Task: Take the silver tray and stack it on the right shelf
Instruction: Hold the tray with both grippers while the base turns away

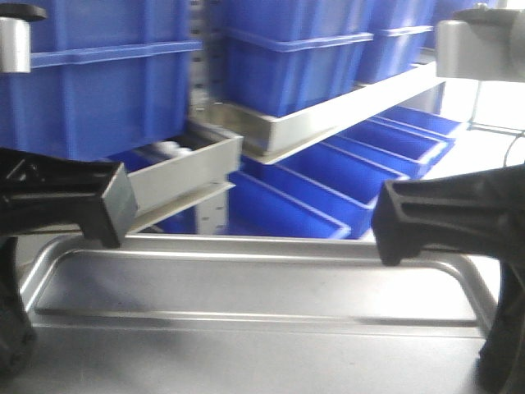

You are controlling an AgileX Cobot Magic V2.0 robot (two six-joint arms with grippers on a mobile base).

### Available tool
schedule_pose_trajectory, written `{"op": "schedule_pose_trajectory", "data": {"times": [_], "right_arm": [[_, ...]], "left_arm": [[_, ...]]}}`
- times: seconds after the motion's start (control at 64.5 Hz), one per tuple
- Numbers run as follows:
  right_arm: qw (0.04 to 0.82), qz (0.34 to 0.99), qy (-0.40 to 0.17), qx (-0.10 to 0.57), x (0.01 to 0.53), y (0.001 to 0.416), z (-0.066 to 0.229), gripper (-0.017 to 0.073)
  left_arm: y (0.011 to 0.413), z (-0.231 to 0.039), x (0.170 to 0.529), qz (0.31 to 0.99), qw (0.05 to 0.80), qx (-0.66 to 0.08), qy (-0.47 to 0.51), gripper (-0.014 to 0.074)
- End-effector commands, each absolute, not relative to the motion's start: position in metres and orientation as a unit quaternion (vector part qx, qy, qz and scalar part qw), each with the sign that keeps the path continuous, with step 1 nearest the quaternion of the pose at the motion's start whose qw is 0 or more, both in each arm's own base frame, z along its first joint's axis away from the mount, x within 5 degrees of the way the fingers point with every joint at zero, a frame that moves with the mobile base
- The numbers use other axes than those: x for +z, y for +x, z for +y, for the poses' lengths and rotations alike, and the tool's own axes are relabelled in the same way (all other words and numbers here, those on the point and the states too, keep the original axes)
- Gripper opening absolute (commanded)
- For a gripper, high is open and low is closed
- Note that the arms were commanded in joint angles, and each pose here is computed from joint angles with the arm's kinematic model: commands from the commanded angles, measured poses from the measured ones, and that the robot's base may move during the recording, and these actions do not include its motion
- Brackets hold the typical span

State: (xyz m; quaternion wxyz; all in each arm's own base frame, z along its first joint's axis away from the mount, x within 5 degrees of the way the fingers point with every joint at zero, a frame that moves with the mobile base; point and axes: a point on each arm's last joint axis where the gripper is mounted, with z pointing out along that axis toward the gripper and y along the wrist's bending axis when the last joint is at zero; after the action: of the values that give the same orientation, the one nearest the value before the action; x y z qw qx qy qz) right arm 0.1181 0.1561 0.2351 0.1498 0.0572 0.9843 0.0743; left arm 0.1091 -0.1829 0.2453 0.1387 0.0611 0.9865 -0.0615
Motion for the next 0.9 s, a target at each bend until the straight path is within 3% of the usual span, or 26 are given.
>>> {"op": "schedule_pose_trajectory", "data": {"times": [0.0,0.884], "right_arm": [[0.164,0.985,0.054,0.03,0.244,0.118,0.145,0.0059],[0.117,0.987,0.072,-0.085,0.243,0.109,0.124,0.0059]], "left_arm": [[0.109,-0.176,0.255,0.986,0.15,-0.031,0.073,-0.0092],[0.109,-0.176,0.255,0.986,0.15,-0.031,0.073,-0.0092]]}}
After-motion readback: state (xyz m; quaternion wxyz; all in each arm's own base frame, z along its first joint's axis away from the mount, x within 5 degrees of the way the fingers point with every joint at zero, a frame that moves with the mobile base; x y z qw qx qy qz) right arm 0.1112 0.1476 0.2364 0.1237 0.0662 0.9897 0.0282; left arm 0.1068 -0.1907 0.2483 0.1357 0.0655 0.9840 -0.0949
